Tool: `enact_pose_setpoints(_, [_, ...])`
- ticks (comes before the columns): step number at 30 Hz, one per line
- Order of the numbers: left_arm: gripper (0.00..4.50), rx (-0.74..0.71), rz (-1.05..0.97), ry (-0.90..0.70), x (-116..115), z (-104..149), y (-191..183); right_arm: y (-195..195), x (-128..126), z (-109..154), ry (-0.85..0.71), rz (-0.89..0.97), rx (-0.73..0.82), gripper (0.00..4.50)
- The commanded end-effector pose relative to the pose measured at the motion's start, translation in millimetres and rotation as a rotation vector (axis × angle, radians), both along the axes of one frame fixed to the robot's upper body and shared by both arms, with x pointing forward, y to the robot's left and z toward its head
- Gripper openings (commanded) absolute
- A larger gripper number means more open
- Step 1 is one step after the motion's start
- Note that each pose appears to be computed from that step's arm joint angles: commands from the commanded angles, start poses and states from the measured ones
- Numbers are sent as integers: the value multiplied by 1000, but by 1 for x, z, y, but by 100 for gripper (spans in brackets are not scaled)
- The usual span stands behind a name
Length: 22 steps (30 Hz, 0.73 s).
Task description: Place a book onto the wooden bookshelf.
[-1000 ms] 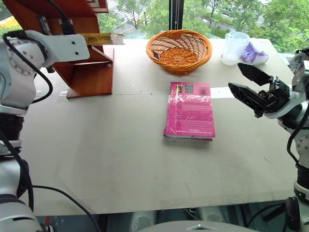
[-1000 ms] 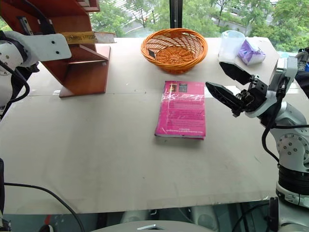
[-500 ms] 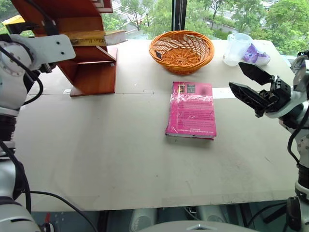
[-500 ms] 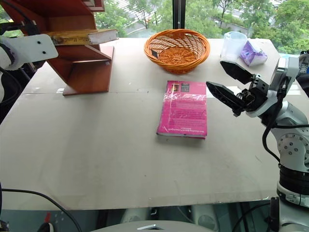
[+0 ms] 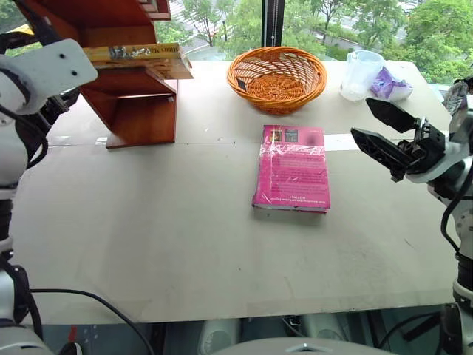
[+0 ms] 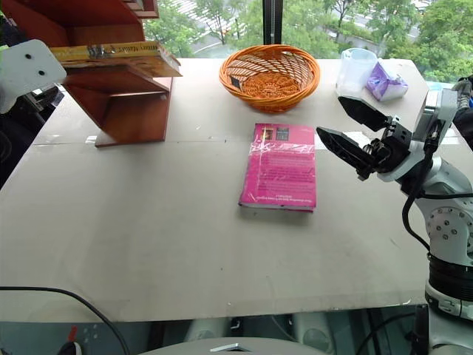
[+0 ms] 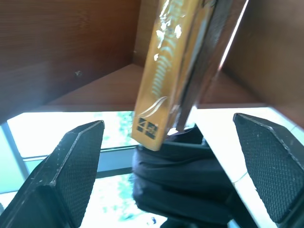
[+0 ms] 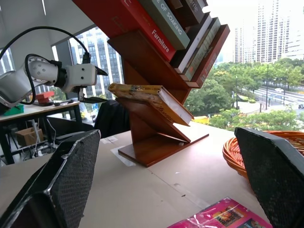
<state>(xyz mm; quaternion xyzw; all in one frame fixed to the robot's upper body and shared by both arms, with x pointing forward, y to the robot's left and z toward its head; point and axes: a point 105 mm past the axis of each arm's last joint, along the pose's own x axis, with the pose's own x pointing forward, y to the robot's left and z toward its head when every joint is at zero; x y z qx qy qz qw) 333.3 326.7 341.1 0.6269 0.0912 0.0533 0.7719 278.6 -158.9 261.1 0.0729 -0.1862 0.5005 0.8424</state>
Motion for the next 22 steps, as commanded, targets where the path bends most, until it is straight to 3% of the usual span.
enact_pose_setpoints(1, [445,-25,-226,-172,-8,33,-44,0,-10,2,-32,2,-42,450])
enact_pose_setpoints(3, [445,-217,-450,-91,-6,8,-86,-2,-12,-12,-3,-9,-95,450])
enact_pose_setpoints(5, [445,-576,-665,1,-12,-22,-125,-4,-17,-38,51,-12,-207,450])
enact_pose_setpoints(9, [445,-945,-747,355,-38,-117,-157,-19,-18,-86,143,-135,-347,450])
enact_pose_setpoints(11, [445,-1029,-730,504,-60,-168,-167,-31,-16,-109,173,-248,-397,450])
enact_pose_setpoints(12, [445,-1048,-672,509,-65,-194,-164,-40,-16,-125,198,-316,-420,450])
enact_pose_setpoints(15, [445,-1119,-556,475,-73,-238,-159,-55,-25,-154,233,-402,-456,450])
enact_pose_setpoints(18, [445,-1196,-480,454,-80,-273,-157,-63,-36,-177,272,-434,-445,450])
enact_pose_setpoints(19, [445,-1129,-483,453,-81,-280,-156,-66,-37,-180,275,-452,-438,450])
enact_pose_setpoints(20, [445,-1095,-495,462,-84,-285,-158,-69,-38,-182,275,-467,-432,450])
enact_pose_setpoints(22, [445,-1163,-470,433,-82,-286,-157,-72,-38,-181,270,-491,-403,450])
